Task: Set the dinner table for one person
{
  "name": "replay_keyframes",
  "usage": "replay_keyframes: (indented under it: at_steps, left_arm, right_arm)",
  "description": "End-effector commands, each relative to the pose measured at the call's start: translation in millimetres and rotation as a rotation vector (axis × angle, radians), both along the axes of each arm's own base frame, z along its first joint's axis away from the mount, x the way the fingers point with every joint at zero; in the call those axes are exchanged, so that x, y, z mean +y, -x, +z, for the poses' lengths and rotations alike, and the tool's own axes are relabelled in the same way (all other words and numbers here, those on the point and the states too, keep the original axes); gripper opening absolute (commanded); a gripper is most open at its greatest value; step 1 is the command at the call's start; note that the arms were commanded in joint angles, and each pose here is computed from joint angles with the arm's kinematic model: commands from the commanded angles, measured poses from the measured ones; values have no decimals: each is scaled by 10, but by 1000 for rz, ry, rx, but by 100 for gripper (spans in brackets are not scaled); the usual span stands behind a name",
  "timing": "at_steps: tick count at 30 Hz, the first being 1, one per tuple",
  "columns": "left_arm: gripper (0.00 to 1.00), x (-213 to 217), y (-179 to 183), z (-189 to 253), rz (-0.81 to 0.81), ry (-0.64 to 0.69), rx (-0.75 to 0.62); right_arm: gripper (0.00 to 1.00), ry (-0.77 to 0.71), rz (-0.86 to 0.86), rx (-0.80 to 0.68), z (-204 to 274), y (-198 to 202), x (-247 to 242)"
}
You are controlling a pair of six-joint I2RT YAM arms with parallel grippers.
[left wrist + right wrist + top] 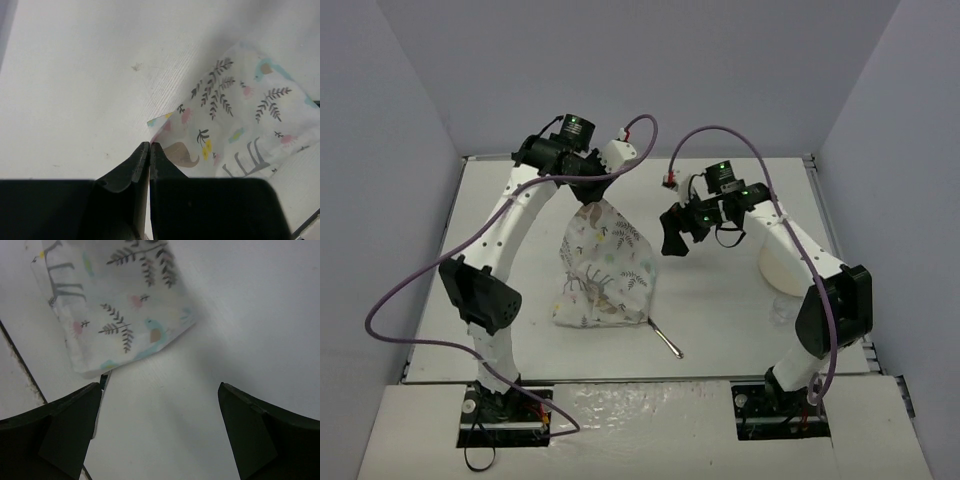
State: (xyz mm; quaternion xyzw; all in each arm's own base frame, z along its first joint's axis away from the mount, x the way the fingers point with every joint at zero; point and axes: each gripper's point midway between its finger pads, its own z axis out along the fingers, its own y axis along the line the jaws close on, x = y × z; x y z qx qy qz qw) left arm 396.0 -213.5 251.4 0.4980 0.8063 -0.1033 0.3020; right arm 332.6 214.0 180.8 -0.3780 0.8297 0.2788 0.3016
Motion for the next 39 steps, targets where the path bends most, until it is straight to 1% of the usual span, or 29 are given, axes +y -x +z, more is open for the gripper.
replay_keyframes:
  at_steps: [1,3,8,13,18,19,23,25,26,27,28,29,31,32,34,35,37,38,39]
  left_arm:
    - [0,103,118,331,45,38,-80]
    - [0,118,201,317,38,48,-67]
    - [0,167,390,348,12,62,-67]
    - [0,207,597,449,-26,89,-72]
    - [0,242,892,652,-60,178,-67]
    - [0,256,956,684,-67,193,-67]
    - [0,377,1181,770,-79,236,-88]
    - [0,454,1236,697,-68,240,-54]
    - [0,473,1260,681,-69,245,-47]
    - [0,499,1282,690,-68,248,-54]
    - [0,520,1281,670,-62,244,-53]
    - [0,541,1282,666,-57,243,-56]
    - [0,591,1281,698,-47,244,-70]
    - [0,631,1269,716,-34,247,-76]
    - [0,685,1276,753,-29,245,-89]
    - [0,714,1279,773,-25,243,-97]
    - [0,787,1267,810,-10,239,-117]
    - [0,811,1266,830,-5,240,-124]
    - [0,830,1266,850,0,241,-130]
  right_arm:
    - [100,23,200,7,-54,235,480]
    - [100,54,258,18,-140,296,689]
    - [100,105,309,-28,-243,113,1013]
    - [100,111,335,-164,-103,-217,1187]
    - [100,69,376,-279,-33,-366,1368]
    - [100,59,379,-284,-50,-375,1401]
    - [100,45,421,-219,-347,-325,1488]
    - [99,45,439,-196,-477,-313,1540]
    - [93,43,449,-189,-516,-310,1566]
    - [80,42,456,-178,-566,-326,1601]
    - [70,38,452,-166,-587,-344,1631]
    - [63,37,450,-155,-610,-356,1662]
    - [54,42,455,-137,-660,-349,1721]
    - [52,43,466,-131,-680,-314,1739]
    - [41,56,499,-127,-715,-194,1764]
    - [31,65,513,-126,-730,-129,1770]
    - [5,96,525,-148,-720,-59,1749]
    - [2,110,533,-156,-725,-14,1755]
    - [0,122,544,-160,-740,41,1768]
